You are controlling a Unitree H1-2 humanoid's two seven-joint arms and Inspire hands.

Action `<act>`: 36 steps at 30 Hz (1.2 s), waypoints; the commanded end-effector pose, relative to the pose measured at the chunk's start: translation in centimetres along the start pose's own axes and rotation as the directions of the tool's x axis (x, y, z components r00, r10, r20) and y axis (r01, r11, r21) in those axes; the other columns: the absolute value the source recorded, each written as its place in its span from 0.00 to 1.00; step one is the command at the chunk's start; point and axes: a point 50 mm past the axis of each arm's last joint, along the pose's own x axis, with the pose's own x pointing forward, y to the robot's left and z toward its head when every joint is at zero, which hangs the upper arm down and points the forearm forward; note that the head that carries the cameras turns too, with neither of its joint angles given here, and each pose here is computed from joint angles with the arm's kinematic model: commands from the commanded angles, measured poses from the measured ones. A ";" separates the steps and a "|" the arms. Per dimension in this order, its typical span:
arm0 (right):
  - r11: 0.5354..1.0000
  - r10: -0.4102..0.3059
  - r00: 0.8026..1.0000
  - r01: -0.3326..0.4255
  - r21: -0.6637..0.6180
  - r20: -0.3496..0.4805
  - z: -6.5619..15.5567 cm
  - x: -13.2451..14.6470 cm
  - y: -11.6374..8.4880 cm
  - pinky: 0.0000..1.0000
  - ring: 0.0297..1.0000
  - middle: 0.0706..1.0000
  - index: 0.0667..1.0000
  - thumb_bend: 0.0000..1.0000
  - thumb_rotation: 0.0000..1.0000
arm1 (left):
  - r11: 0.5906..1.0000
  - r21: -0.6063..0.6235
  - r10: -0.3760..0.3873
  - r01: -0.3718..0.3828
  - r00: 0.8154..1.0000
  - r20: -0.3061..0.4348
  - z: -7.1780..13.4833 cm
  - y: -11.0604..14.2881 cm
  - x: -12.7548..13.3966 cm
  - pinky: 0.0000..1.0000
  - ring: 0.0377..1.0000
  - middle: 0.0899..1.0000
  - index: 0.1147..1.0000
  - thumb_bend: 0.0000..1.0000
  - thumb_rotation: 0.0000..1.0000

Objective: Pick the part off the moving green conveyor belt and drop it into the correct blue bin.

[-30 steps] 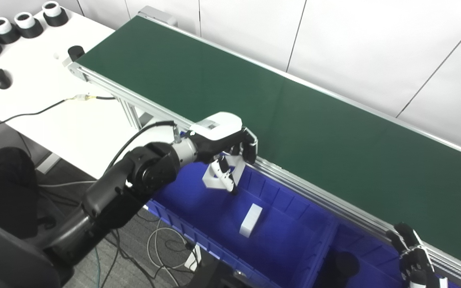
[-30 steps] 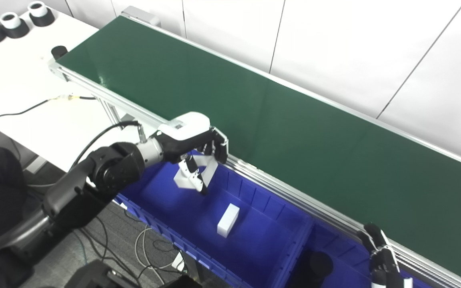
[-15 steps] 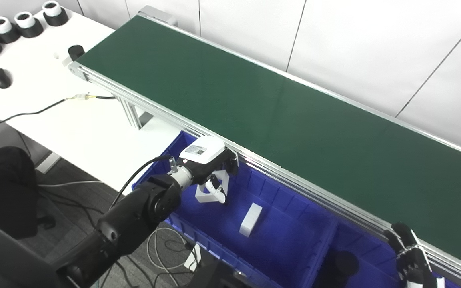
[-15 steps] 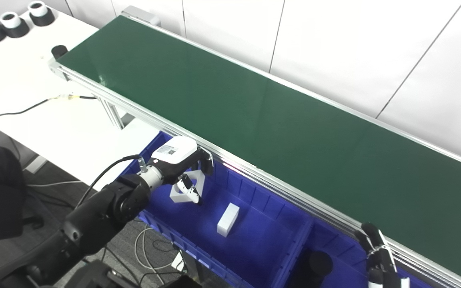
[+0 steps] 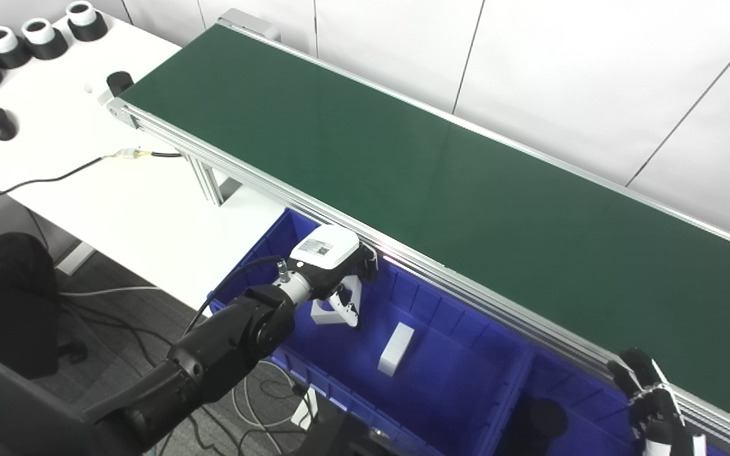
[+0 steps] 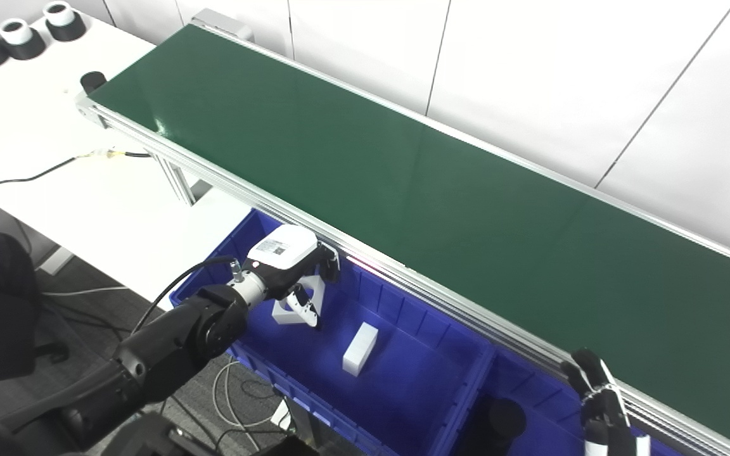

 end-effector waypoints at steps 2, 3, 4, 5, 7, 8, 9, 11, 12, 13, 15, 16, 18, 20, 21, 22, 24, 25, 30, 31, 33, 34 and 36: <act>1.000 0.005 0.998 -0.006 0.005 0.067 0.9 0.5 0.0 0.87 0.82 0.86 0.85 0.68 0.93 | 0.998 0.022 0.060 -0.060 0.998 0.023 0.1 1.8 0.6 0.36 0.40 0.48 0.44 0.50 0.00; 1.000 0.006 0.998 -0.006 0.006 0.068 0.9 0.5 0.0 0.88 0.82 0.86 0.85 0.68 0.93 | 0.998 0.022 0.056 -0.056 0.998 0.023 0.1 1.8 0.6 0.36 0.39 0.47 0.45 0.50 0.00; 1.000 0.007 0.998 -0.007 0.005 0.067 0.9 0.4 0.0 0.88 0.82 0.87 0.85 0.68 0.93 | 0.998 0.023 0.050 -0.050 0.999 0.023 0.1 1.8 0.5 0.35 0.39 0.47 0.46 0.50 0.00; 1.000 0.008 0.998 -0.008 0.004 0.066 0.9 0.3 0.0 0.88 0.82 0.87 0.86 0.68 0.93 | 0.999 0.025 0.037 -0.037 0.999 0.018 0.1 1.8 0.5 0.34 0.38 0.46 0.46 0.50 0.00; 1.000 0.009 0.998 -0.009 -0.007 0.068 1.0 0.4 0.0 0.87 0.81 0.87 0.86 0.67 0.94 | 1.000 0.023 -0.013 0.014 1.000 -0.013 0.0 1.9 0.5 0.35 0.38 0.46 0.47 0.50 0.00; 1.000 0.011 0.998 -0.010 -0.006 0.069 1.0 0.4 0.0 0.87 0.81 0.87 0.86 0.67 0.94 | 0.998 0.027 -0.049 0.050 0.998 -0.036 0.0 2.0 0.5 0.37 0.43 0.45 0.45 0.51 0.00; 1.000 0.010 0.998 -0.010 -0.007 0.068 1.0 0.4 0.0 0.87 0.81 0.87 0.86 0.67 0.94 | 0.996 0.034 -0.080 0.082 0.996 -0.048 0.1 2.1 0.5 0.41 0.50 0.53 0.52 0.70 0.06; 1.000 0.009 0.998 -0.008 -0.014 0.066 1.0 0.3 0.0 0.86 0.81 0.87 0.86 0.68 0.94 | 0.992 0.055 -0.112 0.115 0.992 -0.049 0.1 2.2 0.4 0.49 0.59 0.62 0.60 0.93 0.18; 1.000 0.009 0.998 -0.008 -0.015 0.063 0.9 0.3 0.0 0.86 0.82 0.87 0.86 0.68 0.94 | 0.990 0.065 -0.119 0.122 0.992 -0.043 0.1 2.3 0.4 0.52 0.62 0.65 0.61 0.97 0.22; 1.000 0.009 0.998 -0.008 -0.016 0.061 0.9 0.3 0.0 0.87 0.82 0.88 0.86 0.68 0.94 | 0.990 0.071 -0.123 0.125 0.992 -0.037 0.2 2.4 0.3 0.55 0.65 0.67 0.63 0.99 0.26; 1.000 0.008 0.998 -0.007 -0.020 0.058 0.8 0.3 0.0 0.86 0.82 0.88 0.86 0.68 0.94 | 0.989 0.078 -0.128 0.129 0.991 -0.026 0.1 2.4 0.3 0.57 0.66 0.67 0.64 1.00 0.29; 1.000 0.008 0.998 -0.007 -0.022 0.057 0.8 0.2 0.0 0.86 0.82 0.88 0.86 0.68 0.94 | 0.988 0.081 -0.130 0.132 0.991 -0.022 0.0 2.4 0.3 0.58 0.66 0.67 0.64 1.00 0.29; 1.000 0.008 0.998 -0.006 -0.030 0.054 0.8 0.2 0.0 0.86 0.82 0.88 0.86 0.68 0.95 | 0.987 0.088 -0.135 0.136 0.991 -0.020 0.0 2.4 0.3 0.59 0.66 0.67 0.63 1.00 0.30; 0.999 0.008 0.998 -0.006 -0.035 0.056 0.9 0.2 0.0 0.86 0.82 0.88 0.86 0.68 0.96 | 0.986 0.093 -0.136 0.137 0.991 -0.018 0.0 2.5 0.3 0.59 0.66 0.67 0.63 1.00 0.30; 0.999 0.009 0.998 -0.007 -0.035 0.058 0.9 0.3 0.1 0.86 0.82 0.88 0.86 0.67 0.96 | 0.986 0.095 -0.136 0.137 0.991 -0.017 -0.1 2.5 0.3 0.58 0.65 0.66 0.63 1.00 0.30; 0.999 0.008 0.998 -0.006 -0.034 0.057 0.9 0.3 0.1 0.86 0.82 0.88 0.86 0.67 0.96 | 0.986 0.096 -0.138 0.139 0.990 -0.016 -0.1 2.5 0.3 0.58 0.65 0.66 0.63 1.00 0.30; 1.000 0.006 0.998 -0.005 -0.027 0.060 0.9 0.3 0.1 0.85 0.82 0.87 0.85 0.68 0.95 | 0.985 0.094 -0.141 0.142 0.990 -0.017 -0.1 2.5 0.3 0.58 0.65 0.66 0.63 1.00 0.31; 1.000 0.006 0.998 -0.005 -0.021 0.060 0.9 0.3 0.1 0.86 0.82 0.87 0.85 0.68 0.95 | 0.985 0.095 -0.141 0.142 0.990 -0.017 -0.1 2.5 0.3 0.58 0.65 0.66 0.63 1.00 0.31; 1.000 0.001 0.998 0.000 -0.029 0.061 1.0 0.1 -0.1 0.85 0.82 0.87 0.85 0.70 0.95 | 0.983 0.096 -0.159 0.159 0.987 0.003 0.6 2.7 0.1 0.54 0.64 0.66 0.64 1.00 0.32; 1.000 0.002 0.998 0.000 -0.031 0.060 1.0 0.0 -0.2 0.85 0.82 0.87 0.85 0.70 0.95 | 0.982 0.087 -0.169 0.167 0.986 0.013 1.0 2.9 -0.1 0.54 0.64 0.67 0.65 1.00 0.33; 0.999 0.003 0.998 -0.001 -0.033 0.059 1.0 -0.1 -0.5 0.85 0.82 0.87 0.85 0.70 0.95 | 0.981 0.058 -0.189 0.186 0.981 0.046 2.1 3.1 -0.5 0.53 0.63 0.67 0.66 0.99 0.33; 0.999 0.004 0.998 -0.002 -0.034 0.059 1.0 -0.1 -0.6 0.85 0.82 0.87 0.85 0.70 0.95 | 0.980 0.043 -0.199 0.196 0.978 0.066 2.6 3.2 -0.7 0.54 0.63 0.67 0.66 0.98 0.34; 0.999 0.007 0.998 -0.006 -0.032 0.057 1.0 -0.2 -0.9 0.85 0.82 0.87 0.85 0.70 0.95 | 0.976 -0.023 -0.209 0.215 0.967 0.147 4.5 3.6 -1.5 0.56 0.63 0.67 0.66 0.96 0.34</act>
